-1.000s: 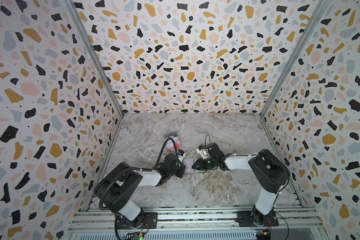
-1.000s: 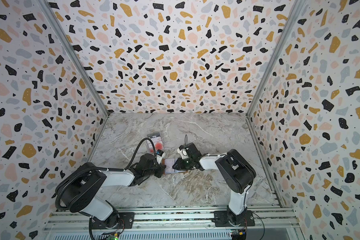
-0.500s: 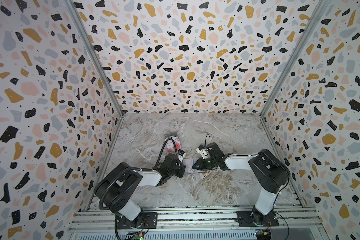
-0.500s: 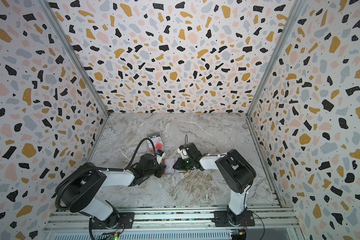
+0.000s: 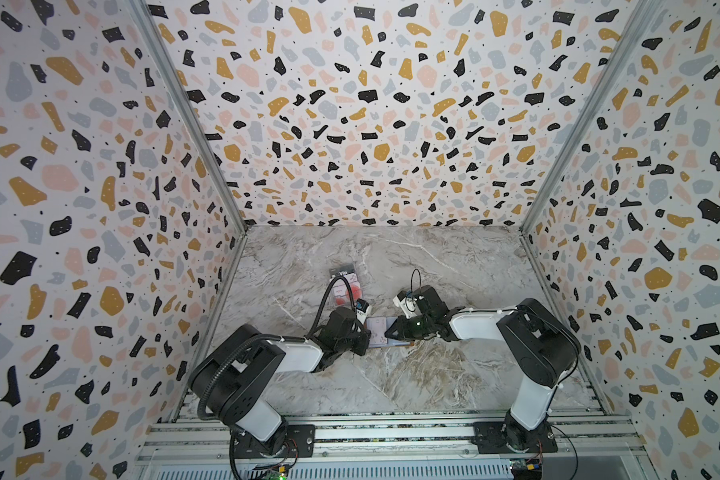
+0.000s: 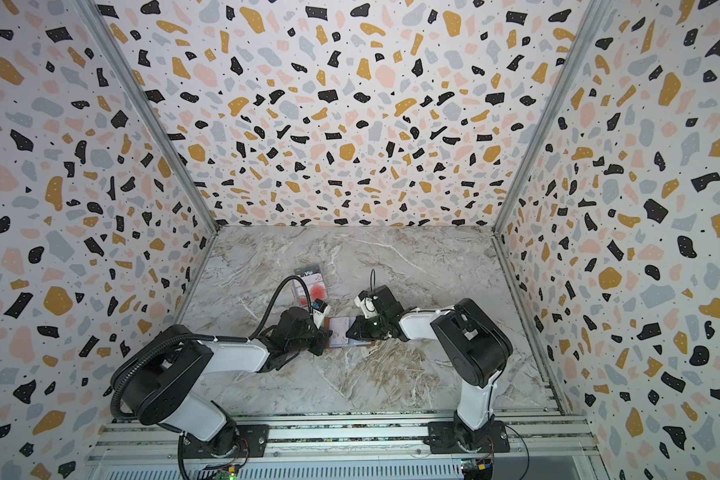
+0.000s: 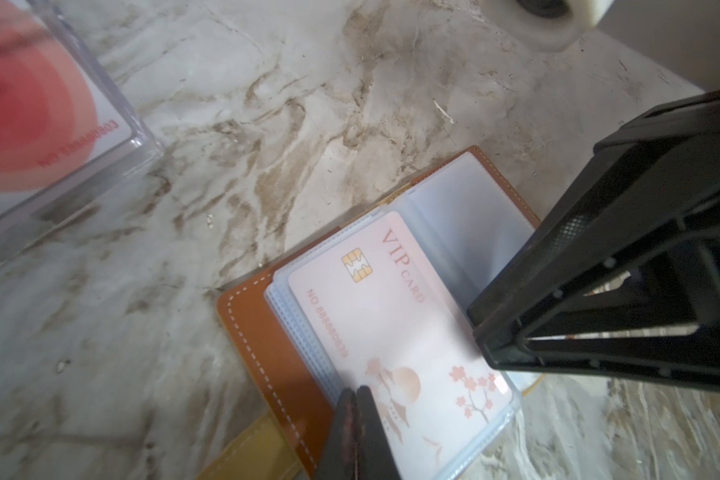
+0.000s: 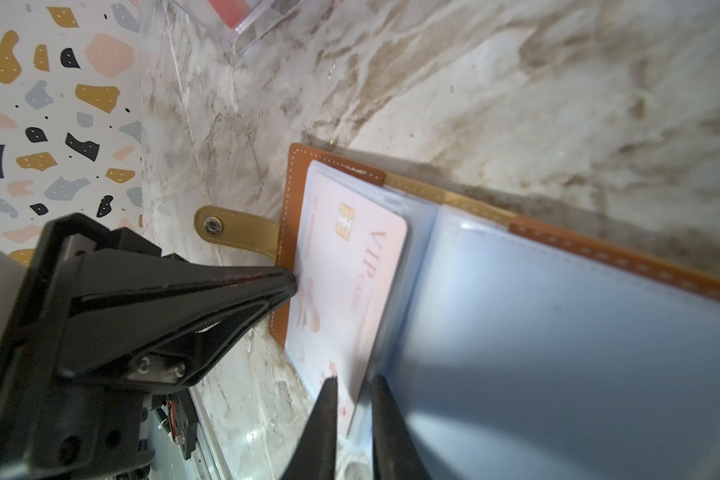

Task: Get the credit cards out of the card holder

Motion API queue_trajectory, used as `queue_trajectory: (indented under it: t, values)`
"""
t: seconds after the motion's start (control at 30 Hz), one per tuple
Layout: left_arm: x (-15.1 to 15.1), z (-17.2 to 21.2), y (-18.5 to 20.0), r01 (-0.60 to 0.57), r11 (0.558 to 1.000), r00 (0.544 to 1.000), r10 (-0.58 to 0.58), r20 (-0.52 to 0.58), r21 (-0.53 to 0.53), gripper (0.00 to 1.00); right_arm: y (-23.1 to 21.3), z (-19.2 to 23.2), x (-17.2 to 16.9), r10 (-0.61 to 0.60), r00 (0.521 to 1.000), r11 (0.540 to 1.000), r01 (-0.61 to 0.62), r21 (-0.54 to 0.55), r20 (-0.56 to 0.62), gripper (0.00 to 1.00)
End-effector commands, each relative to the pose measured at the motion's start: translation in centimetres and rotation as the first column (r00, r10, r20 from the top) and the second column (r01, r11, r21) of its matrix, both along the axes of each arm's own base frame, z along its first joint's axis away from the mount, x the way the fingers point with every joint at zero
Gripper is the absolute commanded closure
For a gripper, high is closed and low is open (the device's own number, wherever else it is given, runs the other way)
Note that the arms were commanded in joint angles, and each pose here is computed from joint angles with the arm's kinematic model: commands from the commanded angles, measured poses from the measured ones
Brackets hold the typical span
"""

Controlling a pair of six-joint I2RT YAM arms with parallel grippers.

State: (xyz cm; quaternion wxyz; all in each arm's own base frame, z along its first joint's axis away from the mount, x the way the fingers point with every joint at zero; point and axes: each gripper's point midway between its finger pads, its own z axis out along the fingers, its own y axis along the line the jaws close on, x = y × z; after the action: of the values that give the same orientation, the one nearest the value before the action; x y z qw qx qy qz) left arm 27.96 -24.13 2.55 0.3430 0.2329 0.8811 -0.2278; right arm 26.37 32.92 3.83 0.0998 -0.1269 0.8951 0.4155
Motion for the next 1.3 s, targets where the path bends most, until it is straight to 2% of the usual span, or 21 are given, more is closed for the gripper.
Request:
queue_trajectory:
  t: [0.0, 0.2, 0.37, 0.47, 0.73, 1.0, 1.27]
  values:
    - [-2.3, -3.2, 1.2, 0.017, 0.997, 0.993, -0.009, -0.114, 0.07, 0.93, 1.0, 1.9, -0.1, 0.027, 0.999, 0.997, -0.03, 0.068, 0.031, 0.82]
    - [-2.4, -3.3, 1.2, 0.02, 0.997, 0.993, -0.011, -0.117, 0.071, 0.93, 1.3, 2.5, -0.3, 0.052, 0.997, 0.995, -0.056, 0.086, 0.054, 0.81]
    - [-2.4, -3.3, 1.2, 0.018, 0.997, 0.993, -0.009, -0.118, 0.071, 0.93, 1.0, 3.2, -0.1, 0.047, 0.995, 0.996, -0.054, 0.073, 0.088, 0.69]
    - [-2.3, -3.2, 1.2, 0.016, 0.997, 0.993, -0.007, -0.115, 0.072, 0.93, 0.6, 3.6, 0.2, 0.031, 0.995, 0.997, -0.038, 0.068, 0.098, 0.66]
    - [-2.3, -3.3, 1.2, 0.014, 0.997, 0.993, -0.005, -0.119, 0.075, 0.93, 0.3, 4.0, 0.4, 0.018, 0.995, 0.996, -0.027, 0.085, 0.099, 0.66]
    - [-2.3, -3.3, 1.3, 0.008, 0.997, 0.993, 0.001, -0.121, 0.073, 0.93, -0.1, 2.2, 0.1, -0.05, 0.999, 0.993, 0.049, 0.106, 0.013, 0.66]
    - [-2.4, -3.5, 1.4, -0.006, 0.997, 0.992, 0.015, -0.129, 0.071, 0.93, -0.6, 2.4, -0.7, -0.153, 0.986, 0.96, 0.165, 0.227, -0.066, 0.69]
